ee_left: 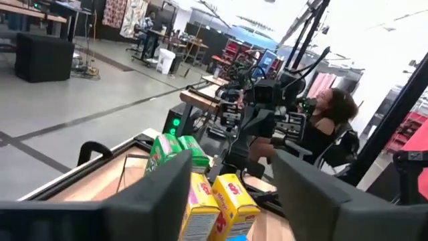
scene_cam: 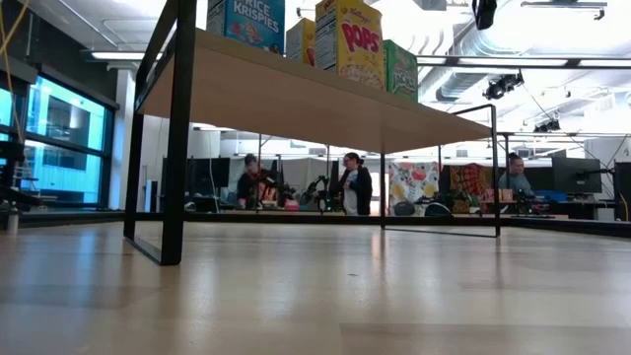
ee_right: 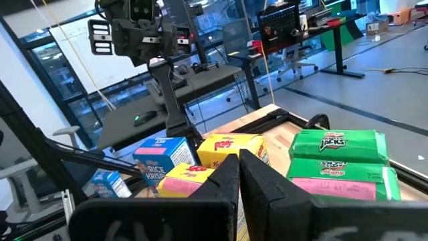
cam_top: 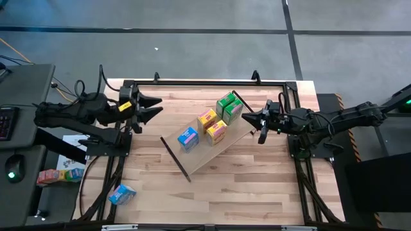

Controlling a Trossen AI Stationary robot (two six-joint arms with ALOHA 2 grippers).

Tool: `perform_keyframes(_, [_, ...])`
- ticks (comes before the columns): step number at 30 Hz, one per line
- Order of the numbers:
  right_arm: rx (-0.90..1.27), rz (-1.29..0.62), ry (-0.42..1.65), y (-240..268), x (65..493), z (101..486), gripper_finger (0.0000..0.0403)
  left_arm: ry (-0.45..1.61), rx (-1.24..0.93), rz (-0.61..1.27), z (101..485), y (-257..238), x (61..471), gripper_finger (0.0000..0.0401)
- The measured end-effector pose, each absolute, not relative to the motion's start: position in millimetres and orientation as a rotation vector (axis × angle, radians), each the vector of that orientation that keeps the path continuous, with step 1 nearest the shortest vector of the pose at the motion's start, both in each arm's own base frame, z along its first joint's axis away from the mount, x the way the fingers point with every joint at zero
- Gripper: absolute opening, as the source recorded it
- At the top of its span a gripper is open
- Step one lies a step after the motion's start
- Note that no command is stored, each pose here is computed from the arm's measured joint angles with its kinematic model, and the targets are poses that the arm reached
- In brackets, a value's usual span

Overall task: Stack cereal on shelf
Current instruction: Put the blue cereal box on the shelf align with the other blue cereal box

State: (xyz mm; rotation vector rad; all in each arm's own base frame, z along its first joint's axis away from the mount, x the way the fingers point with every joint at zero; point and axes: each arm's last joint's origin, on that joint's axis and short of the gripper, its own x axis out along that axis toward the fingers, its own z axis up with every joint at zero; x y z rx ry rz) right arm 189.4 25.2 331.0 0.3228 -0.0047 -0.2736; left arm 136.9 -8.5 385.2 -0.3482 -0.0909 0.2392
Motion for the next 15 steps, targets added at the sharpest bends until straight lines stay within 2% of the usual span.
perform_keyframes(3, [0.323, -0.274, -0.004, 25, 190, 331, 0.0000, -0.085, -0.347, 0.228, 385, -9, 139, 0.0235])
perform_keyframes(6, [0.323, -0.274, -0.004, 25, 190, 331, 0.0000, -0.076, -0.348, 0.185, 385, -10, 139, 0.0255])
perform_keyframes(11, [0.348, -0.318, -0.015, 24, 189, 331, 0.0000, -0.006, -0.363, 0.107, 397, -12, 135, 0.0258])
perform_keyframes(15, [0.368, -0.356, -0.011, 23, 189, 329, 0.0000, 0.210, -0.407, 0.084, 409, -16, 131, 0.0258])
